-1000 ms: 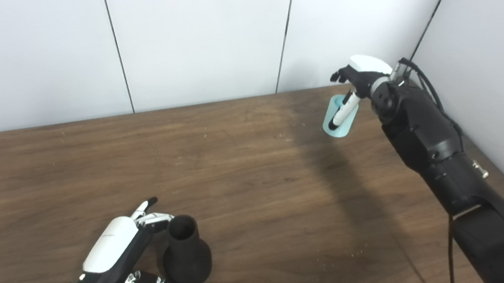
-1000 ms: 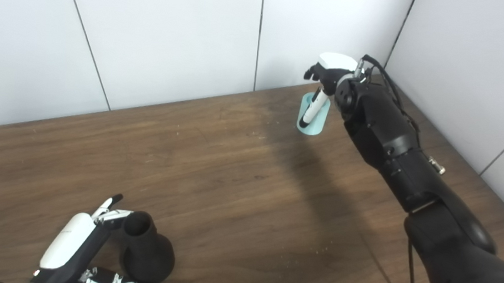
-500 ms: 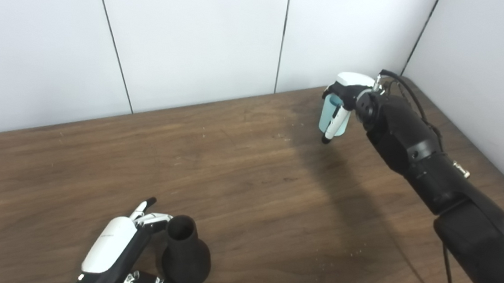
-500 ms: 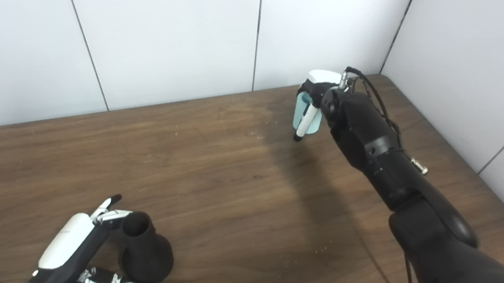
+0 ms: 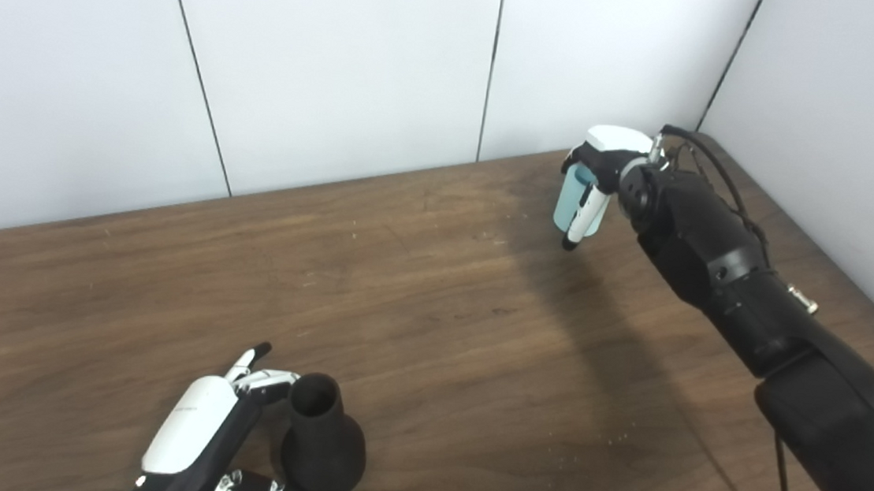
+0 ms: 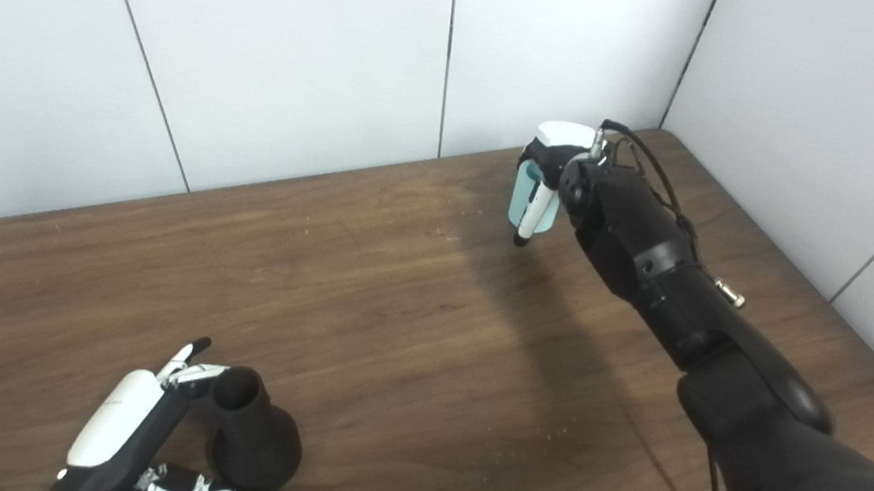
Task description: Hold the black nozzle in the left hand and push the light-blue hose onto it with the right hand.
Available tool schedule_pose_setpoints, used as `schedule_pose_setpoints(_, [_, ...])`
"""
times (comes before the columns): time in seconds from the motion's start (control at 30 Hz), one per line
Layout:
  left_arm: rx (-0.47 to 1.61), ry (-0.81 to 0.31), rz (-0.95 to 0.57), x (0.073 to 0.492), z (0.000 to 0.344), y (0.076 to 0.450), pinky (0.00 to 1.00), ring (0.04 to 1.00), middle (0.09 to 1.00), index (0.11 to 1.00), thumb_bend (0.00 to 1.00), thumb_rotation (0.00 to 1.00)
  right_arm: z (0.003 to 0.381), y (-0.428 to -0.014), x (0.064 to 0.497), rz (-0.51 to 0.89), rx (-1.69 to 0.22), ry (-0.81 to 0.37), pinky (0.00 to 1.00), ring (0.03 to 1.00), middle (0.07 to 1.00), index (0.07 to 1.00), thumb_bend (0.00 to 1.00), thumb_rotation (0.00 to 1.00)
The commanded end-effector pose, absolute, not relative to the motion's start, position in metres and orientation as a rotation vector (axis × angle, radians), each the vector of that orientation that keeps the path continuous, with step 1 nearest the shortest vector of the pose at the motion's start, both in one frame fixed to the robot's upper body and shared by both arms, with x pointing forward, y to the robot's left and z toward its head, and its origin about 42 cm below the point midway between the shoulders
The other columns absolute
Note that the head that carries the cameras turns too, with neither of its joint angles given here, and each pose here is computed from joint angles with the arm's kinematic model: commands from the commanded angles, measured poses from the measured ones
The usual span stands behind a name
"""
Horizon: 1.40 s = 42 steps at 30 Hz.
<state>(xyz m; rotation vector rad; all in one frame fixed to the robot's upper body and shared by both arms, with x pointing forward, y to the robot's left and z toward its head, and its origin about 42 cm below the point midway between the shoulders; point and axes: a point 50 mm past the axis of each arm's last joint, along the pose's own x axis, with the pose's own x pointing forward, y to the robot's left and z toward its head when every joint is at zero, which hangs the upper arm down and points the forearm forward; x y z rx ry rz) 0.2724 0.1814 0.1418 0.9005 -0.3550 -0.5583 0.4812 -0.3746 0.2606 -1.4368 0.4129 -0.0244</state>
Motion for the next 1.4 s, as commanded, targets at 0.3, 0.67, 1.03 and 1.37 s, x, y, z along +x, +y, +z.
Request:
schedule_pose_setpoints(0.3, [1.000,-0.210,-0.601,0.266,0.120,0.195,1.00,0.741,0.475,0.498,0.52,0.00,0.280,-0.382,0.481,-0.089,-1.468,0.310,0.48,0.464,0.563,0.582,0.67,0.00])
schedule_pose_setpoints(0.67, [0.993,-0.206,-0.602,0.267,0.122,0.197,1.00,0.740,0.475,0.498,0.52,0.00,0.275,-0.384,0.475,-0.093,-1.445,0.267,0.48,0.452,0.492,0.469,0.50,0.00])
schedule_pose_setpoints(1.03, [0.984,-0.207,-0.602,0.266,0.122,0.196,1.00,0.738,0.475,0.498,0.52,0.00,0.287,-0.375,0.469,-0.123,-1.465,0.194,0.38,0.456,0.488,0.462,0.50,0.00])
schedule_pose_setpoints(1.37, [0.986,-0.211,-0.602,0.264,0.127,0.189,1.00,0.737,0.474,0.499,0.52,0.00,0.326,-0.340,0.438,-0.089,-1.454,-0.036,0.34,0.435,0.493,0.473,0.50,0.00])
